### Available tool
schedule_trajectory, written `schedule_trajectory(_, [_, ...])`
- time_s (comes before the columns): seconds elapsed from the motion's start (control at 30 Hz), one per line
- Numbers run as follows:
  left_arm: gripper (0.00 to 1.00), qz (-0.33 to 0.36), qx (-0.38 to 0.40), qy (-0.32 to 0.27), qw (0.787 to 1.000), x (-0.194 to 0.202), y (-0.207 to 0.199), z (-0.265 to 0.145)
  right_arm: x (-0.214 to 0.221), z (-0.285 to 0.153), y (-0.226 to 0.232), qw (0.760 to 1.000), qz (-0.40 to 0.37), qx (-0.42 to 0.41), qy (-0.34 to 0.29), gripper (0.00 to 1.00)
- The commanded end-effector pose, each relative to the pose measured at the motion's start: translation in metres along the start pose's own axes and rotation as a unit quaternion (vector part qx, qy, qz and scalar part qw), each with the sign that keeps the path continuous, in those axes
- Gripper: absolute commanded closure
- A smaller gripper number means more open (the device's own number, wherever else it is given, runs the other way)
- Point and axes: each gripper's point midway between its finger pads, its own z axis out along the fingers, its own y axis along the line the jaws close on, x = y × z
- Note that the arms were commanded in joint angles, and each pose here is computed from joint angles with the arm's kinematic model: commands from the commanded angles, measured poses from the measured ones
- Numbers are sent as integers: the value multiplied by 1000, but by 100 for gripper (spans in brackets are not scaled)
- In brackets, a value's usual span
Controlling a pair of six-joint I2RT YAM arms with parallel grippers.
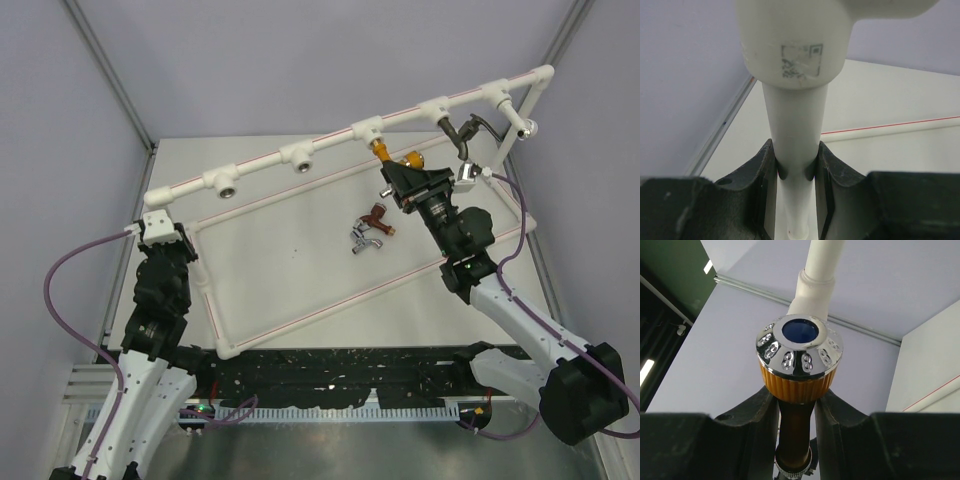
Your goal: Install the water faucets
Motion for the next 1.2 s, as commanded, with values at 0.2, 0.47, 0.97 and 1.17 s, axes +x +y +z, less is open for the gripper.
schedule_trajectory(0.2, [100, -6, 51, 7, 999, 1, -19, -5, -10, -2, -6, 1000, 8, 11, -25, 50])
schedule_trajectory(0.47, [100, -9, 52, 4, 999, 1, -18, -6, -11, -9, 4, 999, -30, -4, -28, 53])
schedule_trajectory(0.97, [65, 5, 138, -1, 990, -18, -33, -34, 26, -49, 11, 918, -374, -86, 98, 95])
schedule_trajectory(1.17, [13, 38, 226, -22, 973, -39, -42, -75, 55, -68, 10, 831, -500, -158, 185, 95])
